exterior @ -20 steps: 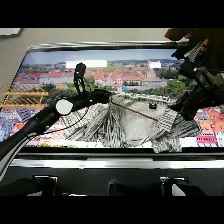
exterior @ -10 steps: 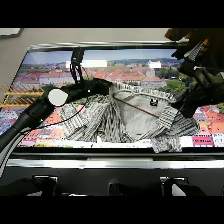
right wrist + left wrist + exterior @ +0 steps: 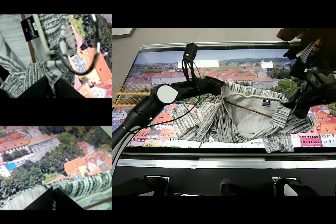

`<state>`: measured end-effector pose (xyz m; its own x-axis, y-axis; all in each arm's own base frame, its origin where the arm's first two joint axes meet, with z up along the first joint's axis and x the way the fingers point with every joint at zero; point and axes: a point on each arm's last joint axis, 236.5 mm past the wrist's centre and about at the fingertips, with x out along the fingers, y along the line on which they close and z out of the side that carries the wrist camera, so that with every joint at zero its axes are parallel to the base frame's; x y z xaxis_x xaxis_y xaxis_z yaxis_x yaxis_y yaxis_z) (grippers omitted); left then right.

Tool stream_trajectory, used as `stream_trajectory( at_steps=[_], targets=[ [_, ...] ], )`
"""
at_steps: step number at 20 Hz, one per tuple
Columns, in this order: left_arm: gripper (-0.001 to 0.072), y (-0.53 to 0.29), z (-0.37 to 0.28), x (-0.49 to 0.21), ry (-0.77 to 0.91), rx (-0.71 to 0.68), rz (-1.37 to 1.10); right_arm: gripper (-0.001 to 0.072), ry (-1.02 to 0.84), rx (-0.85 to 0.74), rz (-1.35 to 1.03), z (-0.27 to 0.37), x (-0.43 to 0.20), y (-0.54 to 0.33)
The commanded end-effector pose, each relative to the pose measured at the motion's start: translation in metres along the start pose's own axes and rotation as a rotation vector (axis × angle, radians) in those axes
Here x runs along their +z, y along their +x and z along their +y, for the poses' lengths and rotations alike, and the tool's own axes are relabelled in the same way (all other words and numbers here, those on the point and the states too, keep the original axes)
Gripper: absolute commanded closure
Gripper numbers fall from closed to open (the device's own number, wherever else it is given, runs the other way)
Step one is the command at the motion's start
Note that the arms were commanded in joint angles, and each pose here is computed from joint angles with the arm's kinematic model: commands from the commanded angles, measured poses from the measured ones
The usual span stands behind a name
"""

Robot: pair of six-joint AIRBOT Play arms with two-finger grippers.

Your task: Fold the clothes and pants, and hang the long-sleeved shirts on hangers.

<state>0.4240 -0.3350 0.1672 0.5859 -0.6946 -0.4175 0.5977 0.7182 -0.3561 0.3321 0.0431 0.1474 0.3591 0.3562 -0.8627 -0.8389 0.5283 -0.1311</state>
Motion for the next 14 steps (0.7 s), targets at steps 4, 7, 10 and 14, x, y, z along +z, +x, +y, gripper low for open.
stream_trajectory(
  at_steps=[4,7,10,14],
  targets=[
    [0.0675,-0.001,0.002,-0.006,0.026,0.007,0.027,0.0674,0.162,-0.086,-0.027,-0.021,0.005,-0.001],
    [0.0675,-0.001,0.008,-0.007,0.066,0.03,0.034,0.0675,0.276,-0.13,0.083,-0.027,-0.023,-0.003],
    [0.0675,-0.001,0.01,-0.008,0.078,0.038,0.037,0.0675,0.314,-0.171,0.127,-0.034,-0.035,-0.006],
    [0.0675,0.0,0.01,-0.008,0.077,0.038,0.038,0.0675,0.319,-0.19,0.136,-0.035,-0.038,-0.01]
  ],
)
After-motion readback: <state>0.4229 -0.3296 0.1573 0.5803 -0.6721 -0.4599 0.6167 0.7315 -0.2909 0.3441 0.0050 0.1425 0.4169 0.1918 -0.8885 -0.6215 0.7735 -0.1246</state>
